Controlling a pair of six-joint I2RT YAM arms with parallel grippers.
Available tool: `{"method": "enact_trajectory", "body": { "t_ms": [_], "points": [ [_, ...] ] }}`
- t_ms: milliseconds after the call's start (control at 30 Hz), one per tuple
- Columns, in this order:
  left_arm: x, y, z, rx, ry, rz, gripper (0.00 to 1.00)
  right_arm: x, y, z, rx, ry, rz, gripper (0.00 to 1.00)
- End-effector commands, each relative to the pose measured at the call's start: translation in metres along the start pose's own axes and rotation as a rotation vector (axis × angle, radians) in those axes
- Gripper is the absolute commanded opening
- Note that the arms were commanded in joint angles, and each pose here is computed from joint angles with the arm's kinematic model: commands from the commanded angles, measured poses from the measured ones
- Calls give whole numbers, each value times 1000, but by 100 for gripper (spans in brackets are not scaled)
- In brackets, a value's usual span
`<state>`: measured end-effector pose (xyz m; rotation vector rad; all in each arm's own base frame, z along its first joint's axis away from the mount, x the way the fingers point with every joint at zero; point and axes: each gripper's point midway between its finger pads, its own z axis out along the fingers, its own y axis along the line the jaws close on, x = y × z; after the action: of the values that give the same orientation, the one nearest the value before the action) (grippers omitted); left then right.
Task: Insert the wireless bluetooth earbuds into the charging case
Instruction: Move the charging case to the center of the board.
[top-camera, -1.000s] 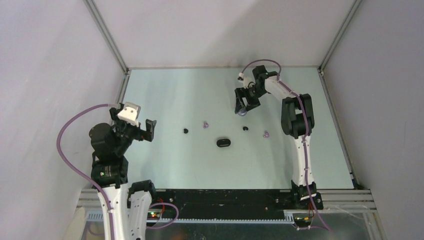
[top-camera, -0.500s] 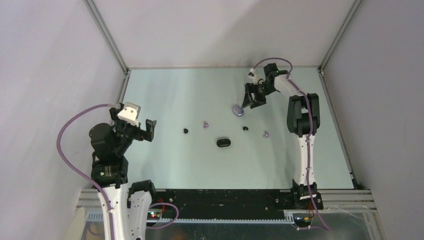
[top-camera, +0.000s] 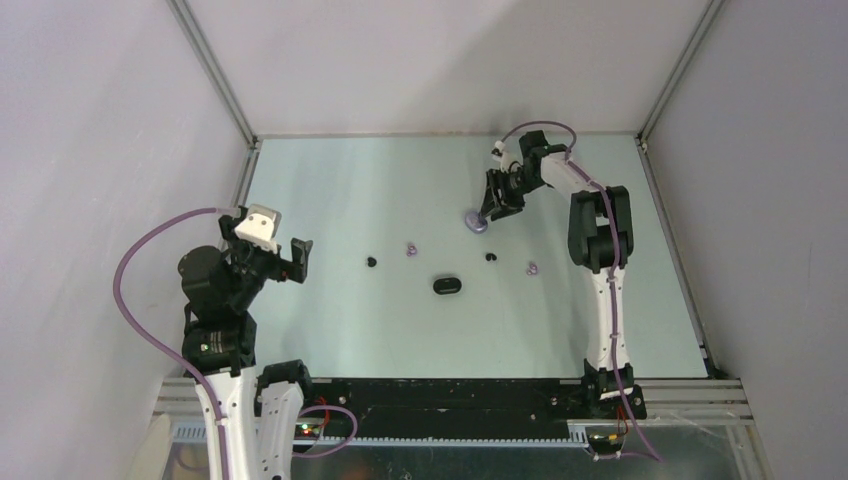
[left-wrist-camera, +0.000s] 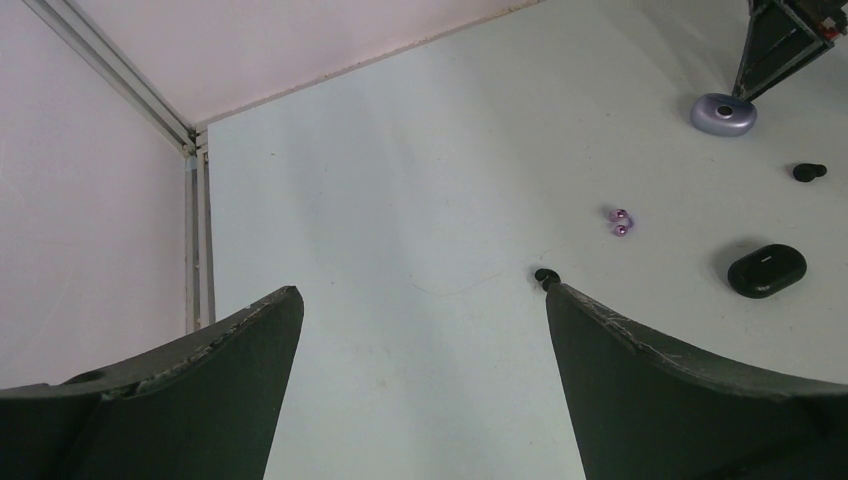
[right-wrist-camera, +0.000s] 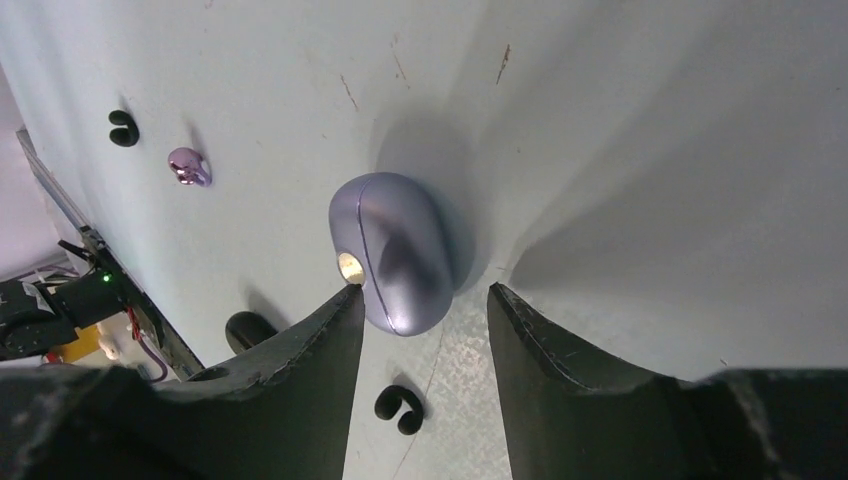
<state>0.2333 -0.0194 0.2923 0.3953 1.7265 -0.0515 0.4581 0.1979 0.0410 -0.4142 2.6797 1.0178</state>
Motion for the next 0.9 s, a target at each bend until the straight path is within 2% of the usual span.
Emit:
{"method": "enact_trajectory", "body": {
  "t_ms": [0, 867],
  "points": [
    [-2, 5, 2, -10, -10, 20, 99, -11, -4, 4, 19, -25, 8, 53],
    [-3, 5, 1, -15, -16, 22, 99, 3, -5, 16, 24, 32, 7, 54]
  ]
}}
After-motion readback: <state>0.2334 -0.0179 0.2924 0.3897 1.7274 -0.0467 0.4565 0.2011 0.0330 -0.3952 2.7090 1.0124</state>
